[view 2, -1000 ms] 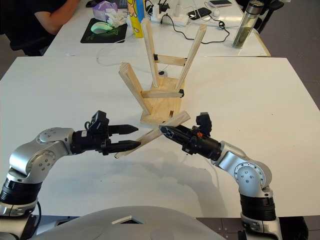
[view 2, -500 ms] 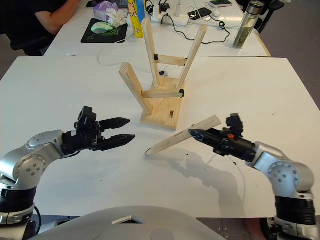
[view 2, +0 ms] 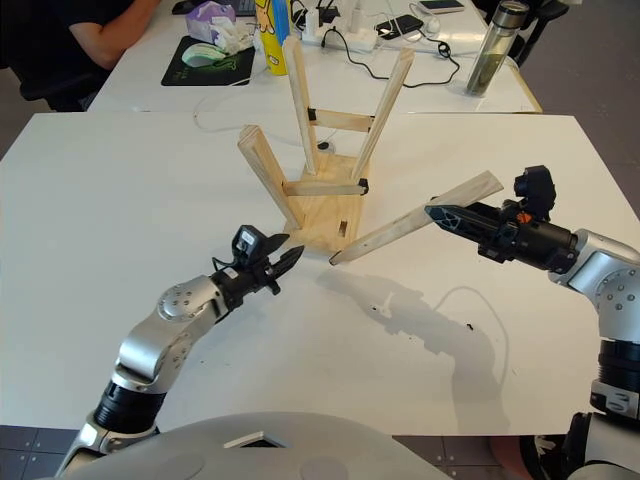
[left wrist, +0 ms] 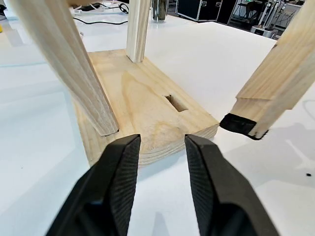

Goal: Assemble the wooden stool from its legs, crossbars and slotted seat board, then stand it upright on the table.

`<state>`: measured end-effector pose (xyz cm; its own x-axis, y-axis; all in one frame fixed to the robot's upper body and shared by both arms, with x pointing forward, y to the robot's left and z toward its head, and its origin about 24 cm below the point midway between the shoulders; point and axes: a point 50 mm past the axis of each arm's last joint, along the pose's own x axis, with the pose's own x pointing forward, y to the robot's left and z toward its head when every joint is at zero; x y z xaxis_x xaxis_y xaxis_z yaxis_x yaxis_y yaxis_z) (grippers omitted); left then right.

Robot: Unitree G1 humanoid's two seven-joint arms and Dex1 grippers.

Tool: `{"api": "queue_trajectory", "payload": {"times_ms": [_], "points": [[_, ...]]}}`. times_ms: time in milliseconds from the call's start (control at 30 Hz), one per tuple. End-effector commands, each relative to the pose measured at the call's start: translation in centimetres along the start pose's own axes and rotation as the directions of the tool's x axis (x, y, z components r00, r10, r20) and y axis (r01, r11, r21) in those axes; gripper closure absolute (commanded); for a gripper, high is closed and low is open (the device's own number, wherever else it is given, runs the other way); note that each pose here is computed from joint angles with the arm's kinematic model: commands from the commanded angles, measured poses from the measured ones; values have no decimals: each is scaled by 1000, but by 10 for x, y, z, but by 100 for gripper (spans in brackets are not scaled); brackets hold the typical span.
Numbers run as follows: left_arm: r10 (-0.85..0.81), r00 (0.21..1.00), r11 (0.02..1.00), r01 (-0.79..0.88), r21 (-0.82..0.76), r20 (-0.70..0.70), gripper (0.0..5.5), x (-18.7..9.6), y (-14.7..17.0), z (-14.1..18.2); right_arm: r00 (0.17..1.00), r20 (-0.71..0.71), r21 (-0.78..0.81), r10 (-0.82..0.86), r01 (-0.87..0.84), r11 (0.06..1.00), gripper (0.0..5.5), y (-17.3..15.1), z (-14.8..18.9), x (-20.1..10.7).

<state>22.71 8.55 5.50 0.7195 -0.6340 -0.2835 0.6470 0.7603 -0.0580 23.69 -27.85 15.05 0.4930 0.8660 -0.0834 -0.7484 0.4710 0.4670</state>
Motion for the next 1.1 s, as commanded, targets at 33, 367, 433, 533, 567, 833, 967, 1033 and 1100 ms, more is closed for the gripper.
{"api": "queue_trajectory", "payload": {"times_ms": [33, 367, 433, 533, 567, 833, 967, 1033, 1100], "points": [[21, 1000, 999, -20, 49, -19, 446, 18, -6, 3, 1000, -21, -52, -1, 0, 999, 341, -3, 11, -1], [179, 978, 982, -171, 79, -103, 550, 53, -6, -1, 999, 23, -94, 31, -28, 995, 341, -12, 25, 7], [177, 973, 983, -166, 81, -150, 550, 55, -5, -9, 999, 29, -116, 29, -25, 993, 341, -13, 26, 9], [164, 965, 986, -152, 70, -204, 550, 56, -3, -18, 999, 38, -161, 10, -3, 987, 341, -16, 28, 12], [161, 964, 986, -148, 74, -212, 550, 56, -3, -19, 999, 41, -177, 2, 5, 984, 341, -17, 29, 13], [107, 961, 992, -86, 94, -255, 550, 52, -3, -27, 1000, -8, -271, 22, -23, 962, 341, -23, 29, 29], [89, 958, 992, -61, 108, -272, 550, 48, -1, -30, 996, -80, -309, 44, -67, 949, 341, -25, 26, 37], [81, 957, 992, -51, 113, -278, 550, 46, 1, -30, 992, -116, -337, 53, -89, 937, 341, -27, 28, 43], [70, 957, 992, -38, 118, -282, 550, 45, 2, -30, 988, -142, -363, 57, -106, 926, 341, -27, 31, 47]]}}
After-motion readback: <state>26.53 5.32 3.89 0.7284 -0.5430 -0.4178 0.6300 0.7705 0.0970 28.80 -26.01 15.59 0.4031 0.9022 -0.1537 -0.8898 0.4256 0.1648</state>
